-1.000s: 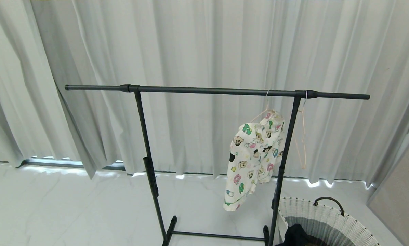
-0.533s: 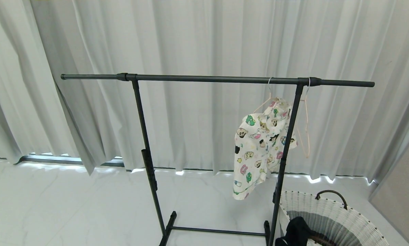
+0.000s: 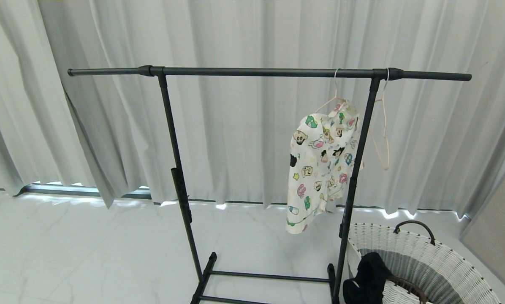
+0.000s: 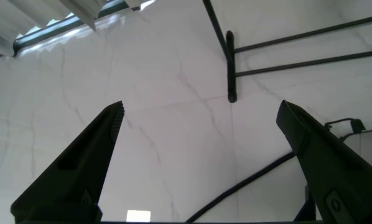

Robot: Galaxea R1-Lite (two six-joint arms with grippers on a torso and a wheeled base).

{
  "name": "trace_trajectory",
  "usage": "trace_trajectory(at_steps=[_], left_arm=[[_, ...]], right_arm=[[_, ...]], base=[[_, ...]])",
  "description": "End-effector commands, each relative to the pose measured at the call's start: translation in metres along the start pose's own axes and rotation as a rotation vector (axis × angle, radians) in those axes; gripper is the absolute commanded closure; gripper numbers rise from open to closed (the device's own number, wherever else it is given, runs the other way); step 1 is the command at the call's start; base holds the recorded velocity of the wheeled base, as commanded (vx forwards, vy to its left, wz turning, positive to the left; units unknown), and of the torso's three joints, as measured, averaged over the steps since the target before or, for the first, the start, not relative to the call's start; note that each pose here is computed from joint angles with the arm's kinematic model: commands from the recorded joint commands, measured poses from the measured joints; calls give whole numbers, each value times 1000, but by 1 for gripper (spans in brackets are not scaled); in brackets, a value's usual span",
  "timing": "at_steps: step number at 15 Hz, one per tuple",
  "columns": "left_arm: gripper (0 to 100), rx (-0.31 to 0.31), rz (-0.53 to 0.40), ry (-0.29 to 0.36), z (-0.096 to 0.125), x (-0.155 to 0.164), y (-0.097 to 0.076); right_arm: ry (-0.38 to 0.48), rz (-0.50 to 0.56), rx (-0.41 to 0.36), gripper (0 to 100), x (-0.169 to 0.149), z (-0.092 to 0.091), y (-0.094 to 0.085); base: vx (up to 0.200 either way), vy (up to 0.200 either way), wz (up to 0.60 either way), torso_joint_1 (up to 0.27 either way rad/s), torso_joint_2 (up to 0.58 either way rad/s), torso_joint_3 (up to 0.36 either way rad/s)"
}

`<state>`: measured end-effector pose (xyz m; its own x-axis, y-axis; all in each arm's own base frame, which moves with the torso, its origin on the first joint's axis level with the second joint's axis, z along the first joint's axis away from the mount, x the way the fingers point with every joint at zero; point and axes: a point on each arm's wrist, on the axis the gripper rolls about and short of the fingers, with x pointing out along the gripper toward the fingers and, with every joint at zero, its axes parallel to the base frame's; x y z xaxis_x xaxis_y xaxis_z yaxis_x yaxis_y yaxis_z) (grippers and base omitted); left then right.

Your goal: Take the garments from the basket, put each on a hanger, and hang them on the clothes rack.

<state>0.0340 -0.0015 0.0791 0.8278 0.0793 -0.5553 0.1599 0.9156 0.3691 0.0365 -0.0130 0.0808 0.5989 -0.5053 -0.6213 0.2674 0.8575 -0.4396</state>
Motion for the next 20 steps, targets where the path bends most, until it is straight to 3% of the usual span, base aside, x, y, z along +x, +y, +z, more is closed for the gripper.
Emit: trace_trajectory(at_steps=[1, 11, 16, 20], left_arm=[[0, 0, 0, 1, 0, 0, 0], [0, 7, -12, -9, 0, 0, 0], [0, 80, -102, -37, 2, 0, -5], [0, 81, -103, -38, 2, 0, -5]], right_arm=[[5, 1, -3, 0, 0, 0, 0], [-34, 0, 22, 0, -3, -1, -1], [-39, -1, 26, 0, -3, -2, -1], [-42, -1, 28, 0, -3, -2, -1]], base=[[0, 0, 0, -188, 481, 261], [0, 0, 0, -143, 399, 253], [200, 0, 0, -10, 35, 23], [200, 0, 0, 0, 5, 1]])
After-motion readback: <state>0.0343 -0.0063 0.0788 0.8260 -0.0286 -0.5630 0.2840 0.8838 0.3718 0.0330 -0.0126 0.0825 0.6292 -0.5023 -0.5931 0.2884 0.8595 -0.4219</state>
